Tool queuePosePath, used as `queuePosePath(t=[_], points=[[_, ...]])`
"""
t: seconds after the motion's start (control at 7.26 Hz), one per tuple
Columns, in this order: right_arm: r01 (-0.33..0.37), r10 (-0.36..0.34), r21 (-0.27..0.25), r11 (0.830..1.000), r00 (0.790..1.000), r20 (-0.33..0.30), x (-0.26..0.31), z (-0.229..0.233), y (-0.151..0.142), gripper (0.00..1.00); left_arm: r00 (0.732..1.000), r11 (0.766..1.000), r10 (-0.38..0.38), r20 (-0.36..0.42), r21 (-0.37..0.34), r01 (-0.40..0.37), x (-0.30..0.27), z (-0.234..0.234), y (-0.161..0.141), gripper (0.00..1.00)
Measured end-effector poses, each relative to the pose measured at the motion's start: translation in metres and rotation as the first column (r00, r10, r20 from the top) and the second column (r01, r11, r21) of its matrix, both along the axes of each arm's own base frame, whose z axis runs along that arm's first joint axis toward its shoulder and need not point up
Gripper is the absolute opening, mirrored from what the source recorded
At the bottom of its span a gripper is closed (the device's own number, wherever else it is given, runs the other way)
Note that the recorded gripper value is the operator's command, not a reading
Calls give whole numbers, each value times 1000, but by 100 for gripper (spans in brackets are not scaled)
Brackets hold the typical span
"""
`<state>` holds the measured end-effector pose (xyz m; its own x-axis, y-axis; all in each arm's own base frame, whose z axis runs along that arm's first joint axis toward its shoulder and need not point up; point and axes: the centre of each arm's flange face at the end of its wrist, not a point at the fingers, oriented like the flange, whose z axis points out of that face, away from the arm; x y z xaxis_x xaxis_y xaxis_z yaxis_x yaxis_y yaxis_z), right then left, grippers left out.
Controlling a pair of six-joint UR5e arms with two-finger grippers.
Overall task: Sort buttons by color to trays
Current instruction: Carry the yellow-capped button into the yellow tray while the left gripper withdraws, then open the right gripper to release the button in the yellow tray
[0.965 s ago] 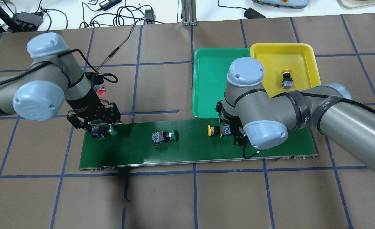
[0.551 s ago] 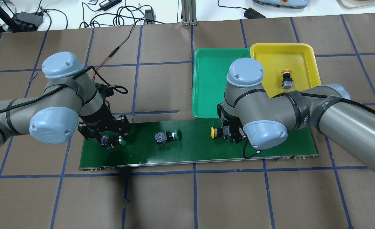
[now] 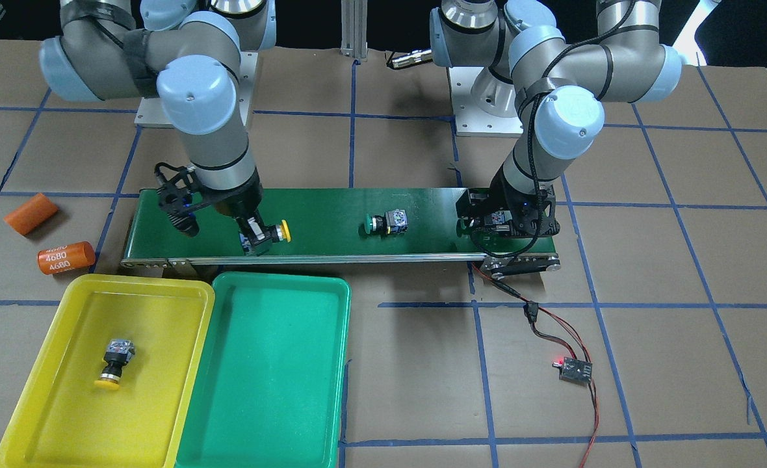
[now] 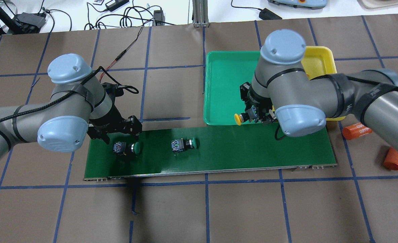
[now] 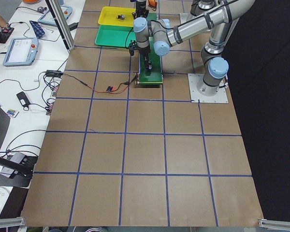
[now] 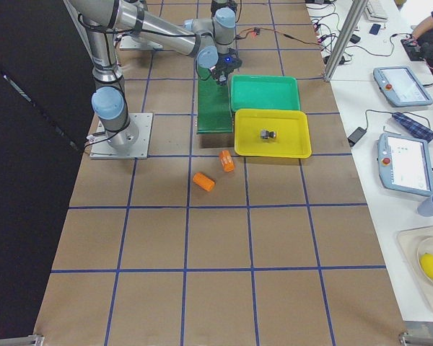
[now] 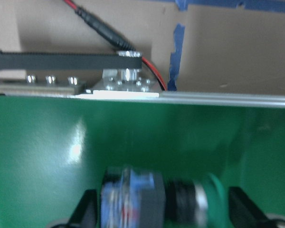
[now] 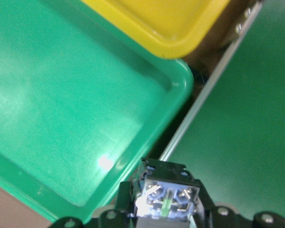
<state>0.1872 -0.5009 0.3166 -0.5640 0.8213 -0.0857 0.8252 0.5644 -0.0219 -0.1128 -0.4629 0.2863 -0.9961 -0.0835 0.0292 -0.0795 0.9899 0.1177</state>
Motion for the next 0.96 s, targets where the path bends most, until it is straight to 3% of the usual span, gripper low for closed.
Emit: queuePosePath(t=[0.28,0.41,0.55,0.69,0.83,0.96], points=[[-126,125,-32,991,992,-28,-90,3,-44,0,1000,999,-4,2,-54,4,0,84,-18,100],[-203,201,-37,978,978,-56,-120,-15,-66,7,1000,997,-7,4,-75,8,-1,141,-19,100],[-250,243,-77,965,966,-91,-136,-26,-86,9,1000,996,-10,5,-91,10,-3,186,-10,100],[-284,268,-127,950,955,-127,-144,-32,-102,49,1000,994,-9,6,-109,9,-4,211,-3,100],[-302,282,-147,942,949,-144,-147,-39,-111,99,1000,993,-1,6,-116,2,-2,219,-4,100],[-310,289,-151,939,946,-148,-148,-44,-115,100,1000,994,6,6,-112,-6,0,220,-10,100]])
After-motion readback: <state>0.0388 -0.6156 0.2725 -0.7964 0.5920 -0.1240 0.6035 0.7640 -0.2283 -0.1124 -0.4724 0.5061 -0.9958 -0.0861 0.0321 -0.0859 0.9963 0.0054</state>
